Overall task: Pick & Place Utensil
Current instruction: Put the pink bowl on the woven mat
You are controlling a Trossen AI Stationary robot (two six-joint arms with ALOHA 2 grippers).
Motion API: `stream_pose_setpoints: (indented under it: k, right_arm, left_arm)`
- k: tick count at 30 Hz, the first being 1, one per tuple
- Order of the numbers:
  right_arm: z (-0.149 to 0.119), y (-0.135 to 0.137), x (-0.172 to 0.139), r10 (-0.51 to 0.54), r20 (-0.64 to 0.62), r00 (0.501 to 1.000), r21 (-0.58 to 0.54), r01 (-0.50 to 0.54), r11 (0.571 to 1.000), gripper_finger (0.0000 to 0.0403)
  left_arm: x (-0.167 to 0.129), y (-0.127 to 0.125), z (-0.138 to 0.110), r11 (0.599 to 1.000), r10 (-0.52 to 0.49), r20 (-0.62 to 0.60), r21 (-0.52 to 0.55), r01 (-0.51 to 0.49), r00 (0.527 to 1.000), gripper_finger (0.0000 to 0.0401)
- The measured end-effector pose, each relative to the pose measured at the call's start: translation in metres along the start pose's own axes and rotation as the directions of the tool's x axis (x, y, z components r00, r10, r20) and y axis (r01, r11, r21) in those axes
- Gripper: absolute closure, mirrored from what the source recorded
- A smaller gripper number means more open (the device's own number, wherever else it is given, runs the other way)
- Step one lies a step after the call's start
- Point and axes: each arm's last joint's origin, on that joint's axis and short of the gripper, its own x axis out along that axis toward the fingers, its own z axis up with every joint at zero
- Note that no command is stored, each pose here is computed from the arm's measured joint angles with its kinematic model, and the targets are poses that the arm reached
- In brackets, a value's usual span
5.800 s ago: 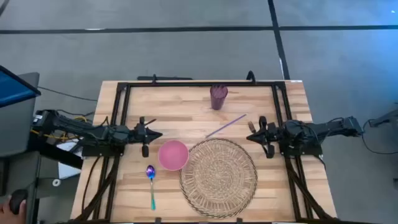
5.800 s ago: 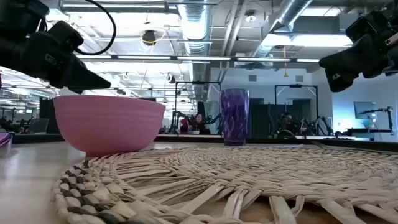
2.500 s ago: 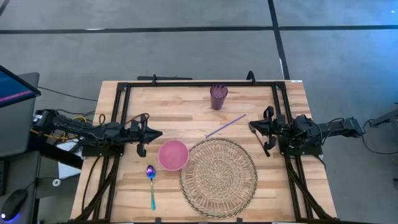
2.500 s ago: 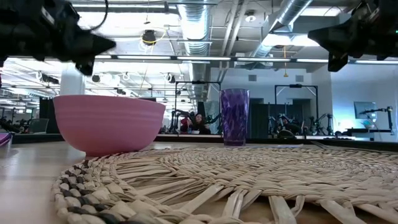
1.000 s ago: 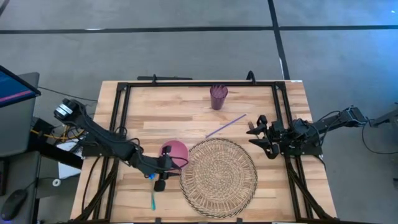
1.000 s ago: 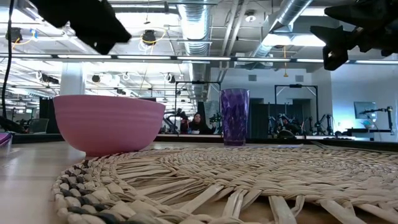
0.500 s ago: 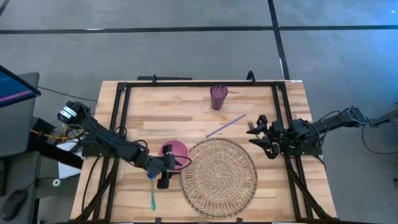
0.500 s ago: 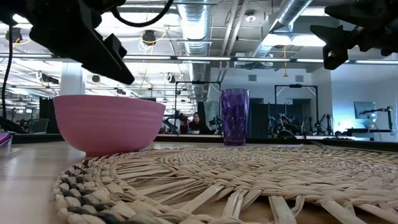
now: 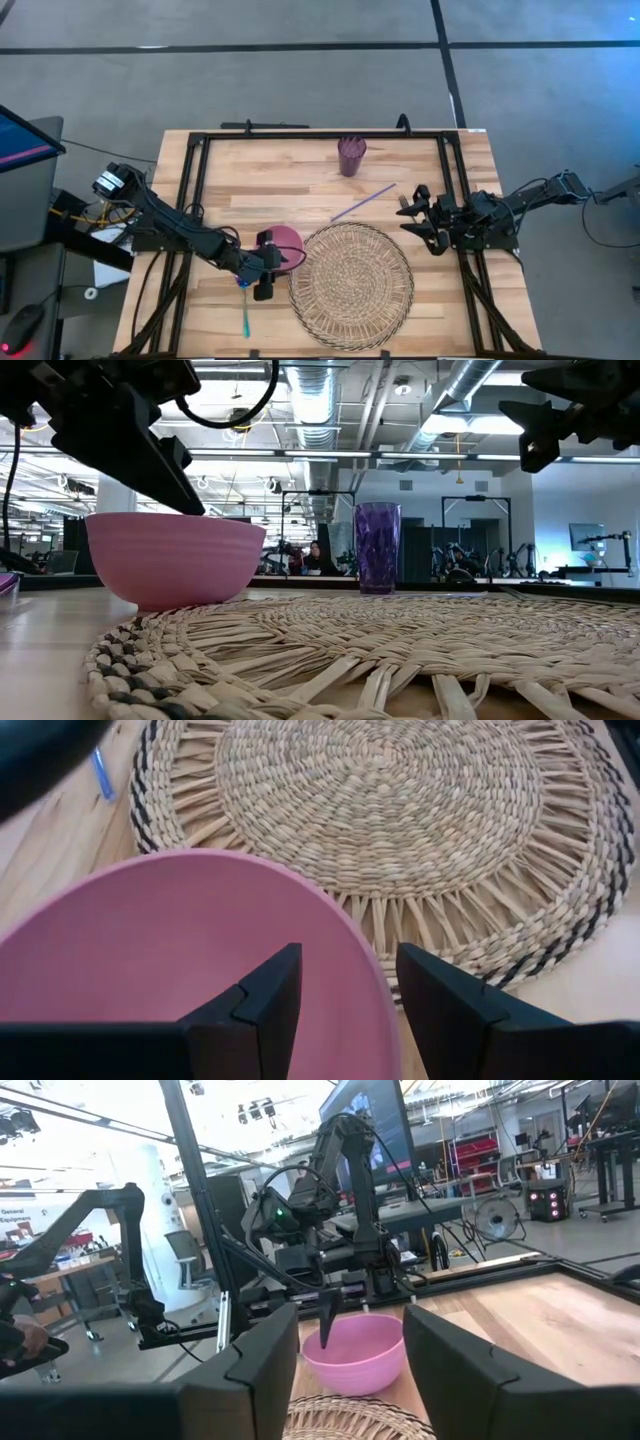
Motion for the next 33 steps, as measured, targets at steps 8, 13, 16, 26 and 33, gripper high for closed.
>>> stream_pose_setpoints:
  k: [8,13,16,26,33]
  right_arm:
    - [0.0,0.0,0.0,-0.001,-0.004,1.0,-0.001,0.001,1.0,0.0232]
    - [0.0,0.0,0.0,-0.001,-0.004,1.0,-0.001,0.001,1.0,0.0232]
    - [0.0,0.0,0.0,-0.001,-0.004,1.0,-0.001,0.001,1.0,0.0234]
    - [0.0,0.0,0.0,-0.001,-0.004,1.0,-0.001,0.001,1.0,0.0236]
    - [0.0,0.0,0.0,-0.001,-0.004,1.0,-0.001,0.001,1.0,0.0238]
  left_arm:
    - [0.0,0.0,0.0,0.999,-0.005,-0.001,-0.053,0.005,1.0,0.0235]
    - [-0.001,-0.003,-0.001,0.999,-0.021,-0.006,-0.051,0.021,1.0,0.0235]
    - [-0.002,-0.005,-0.002,0.999,-0.028,-0.007,-0.046,0.028,1.0,0.0235]
    - [0.0,0.0,-0.02,0.998,-0.005,-0.047,-0.062,0.002,0.999,0.0236]
    - [0.001,0.002,-0.026,0.998,0.004,-0.054,-0.059,-0.007,0.999,0.0288]
